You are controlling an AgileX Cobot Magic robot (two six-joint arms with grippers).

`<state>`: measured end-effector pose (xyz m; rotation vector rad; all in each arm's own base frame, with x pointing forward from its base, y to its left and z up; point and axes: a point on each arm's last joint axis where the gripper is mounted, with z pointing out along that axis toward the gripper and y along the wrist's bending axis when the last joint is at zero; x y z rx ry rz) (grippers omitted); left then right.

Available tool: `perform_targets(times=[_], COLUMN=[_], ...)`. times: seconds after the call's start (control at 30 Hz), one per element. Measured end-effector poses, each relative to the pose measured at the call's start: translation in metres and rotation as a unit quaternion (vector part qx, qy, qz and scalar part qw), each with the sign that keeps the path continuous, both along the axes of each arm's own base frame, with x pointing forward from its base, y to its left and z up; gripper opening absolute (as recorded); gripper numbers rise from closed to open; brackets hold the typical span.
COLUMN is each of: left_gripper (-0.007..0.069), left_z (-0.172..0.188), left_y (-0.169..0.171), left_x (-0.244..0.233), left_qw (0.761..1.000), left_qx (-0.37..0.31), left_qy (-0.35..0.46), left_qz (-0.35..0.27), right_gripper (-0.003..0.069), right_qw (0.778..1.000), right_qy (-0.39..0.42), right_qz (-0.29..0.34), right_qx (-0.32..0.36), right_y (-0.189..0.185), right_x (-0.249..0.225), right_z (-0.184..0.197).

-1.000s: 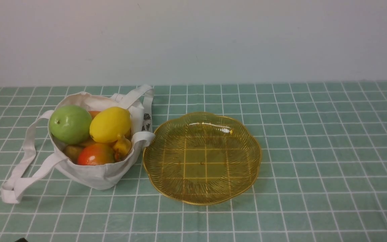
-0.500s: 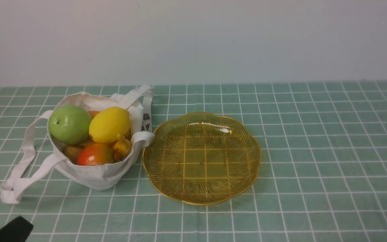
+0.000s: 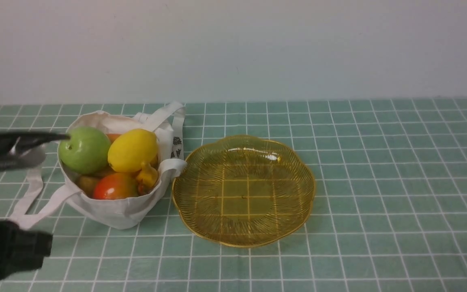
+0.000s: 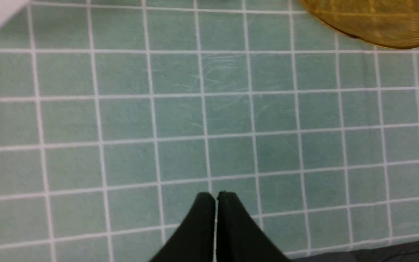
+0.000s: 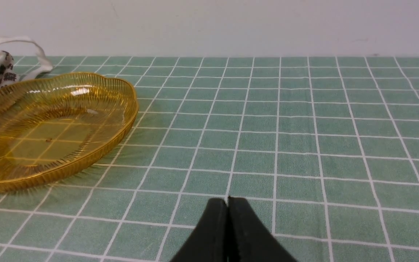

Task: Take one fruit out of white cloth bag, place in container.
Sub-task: 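Reach into the white bag and grasp the apple with the left gripper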

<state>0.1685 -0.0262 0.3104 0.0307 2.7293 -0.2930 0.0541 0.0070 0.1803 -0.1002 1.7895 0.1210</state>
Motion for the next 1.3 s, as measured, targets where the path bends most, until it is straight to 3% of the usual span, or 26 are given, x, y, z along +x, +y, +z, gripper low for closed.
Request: perform_targets(times=[0.2,0.33,0.63,0.8,1.03,1.3], left_gripper=[0.0041,0.0153,0.0489,0.0572,0.0594,0.0579], left_z=[0.019,0.024,0.004,-0.016,-0.052,-0.065], left_y=[-0.01,-0.024,-0.044,-0.048,-0.05,-0.051], left_x=[0.064,0.1,0.171,0.198,0.22,0.234], left_qw=[0.999,0.997,0.996,0.996,0.991,0.987], left_qx=[0.018,0.018,0.014,0.022,0.053,0.07], left_qy=[-0.011,-0.036,-0.053,-0.039,-0.029,-0.063], left_qz=[-0.047,-0.064,-0.063,-0.077,-0.115,-0.131], right_gripper=[-0.0015,-0.0015,-0.0015,-0.0015,-0.0015,-0.0015], right_qw=[1.0,1.0,1.0,1.0,1.0,1.0], right_qy=[0.0,0.0,0.0,0.0,0.0,0.0], right_qz=[0.0,0.0,0.0,0.0,0.0,0.0], right_qx=[0.0,0.0,0.0,0.0,0.0,0.0], right_y=[0.0,0.0,0.0,0.0,0.0,0.0], right_x=[0.0,0.0,0.0,0.0,0.0,0.0], right_z=[0.0,0.0,0.0,0.0,0.0,0.0])
